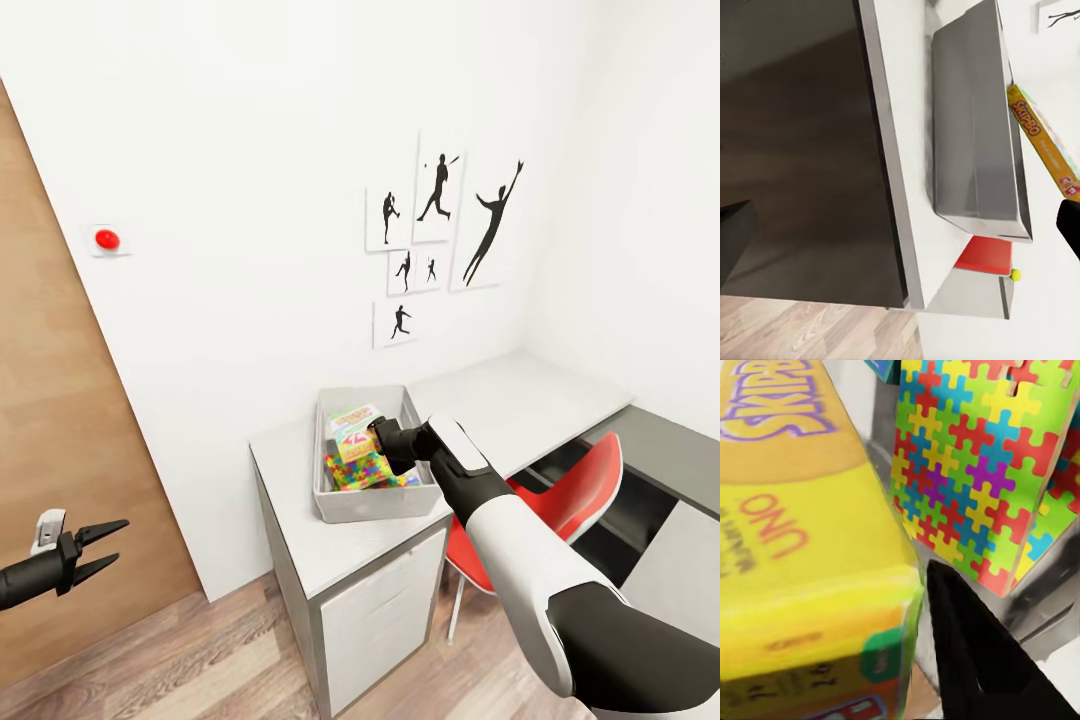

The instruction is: Put all the toys in the child's room - the three board games (two on the bed and one on the table), the two jigsaw puzzles on the table, and the tennis ball on the table - inside the toy box on the table in the child's room.

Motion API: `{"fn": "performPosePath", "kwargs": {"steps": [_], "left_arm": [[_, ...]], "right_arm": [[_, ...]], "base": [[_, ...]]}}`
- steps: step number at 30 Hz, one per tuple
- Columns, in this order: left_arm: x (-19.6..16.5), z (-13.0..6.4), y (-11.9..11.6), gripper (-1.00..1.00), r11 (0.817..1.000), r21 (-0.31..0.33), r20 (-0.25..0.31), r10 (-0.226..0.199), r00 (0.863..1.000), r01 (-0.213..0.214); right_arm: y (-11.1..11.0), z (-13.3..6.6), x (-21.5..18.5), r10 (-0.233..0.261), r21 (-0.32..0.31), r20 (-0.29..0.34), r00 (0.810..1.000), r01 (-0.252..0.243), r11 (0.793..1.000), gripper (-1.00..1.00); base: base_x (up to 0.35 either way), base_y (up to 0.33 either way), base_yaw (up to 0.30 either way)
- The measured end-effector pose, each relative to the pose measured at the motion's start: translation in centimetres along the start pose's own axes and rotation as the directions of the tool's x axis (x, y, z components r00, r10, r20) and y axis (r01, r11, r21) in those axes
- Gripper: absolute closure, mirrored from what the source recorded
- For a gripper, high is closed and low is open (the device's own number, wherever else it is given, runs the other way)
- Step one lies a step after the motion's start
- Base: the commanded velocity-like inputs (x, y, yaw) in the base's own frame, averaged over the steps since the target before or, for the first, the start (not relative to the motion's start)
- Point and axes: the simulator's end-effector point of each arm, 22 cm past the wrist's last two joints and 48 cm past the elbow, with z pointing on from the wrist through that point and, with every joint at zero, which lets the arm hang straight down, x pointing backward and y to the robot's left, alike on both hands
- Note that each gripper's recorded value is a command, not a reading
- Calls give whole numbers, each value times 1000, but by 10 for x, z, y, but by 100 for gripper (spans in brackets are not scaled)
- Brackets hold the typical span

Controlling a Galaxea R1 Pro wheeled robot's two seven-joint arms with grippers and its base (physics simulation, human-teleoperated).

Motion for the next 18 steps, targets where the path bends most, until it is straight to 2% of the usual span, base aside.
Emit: {"fn": "performPosePath", "kwargs": {"steps": [18], "left_arm": [[0, 0, 0, -100, 1000, 0, 0, 1, 1000, -1]], "right_arm": [[1, 0, 1, -1, -3, -4, 1000, 1, 1000, -100]], "base": [[0, 0, 0]]}}
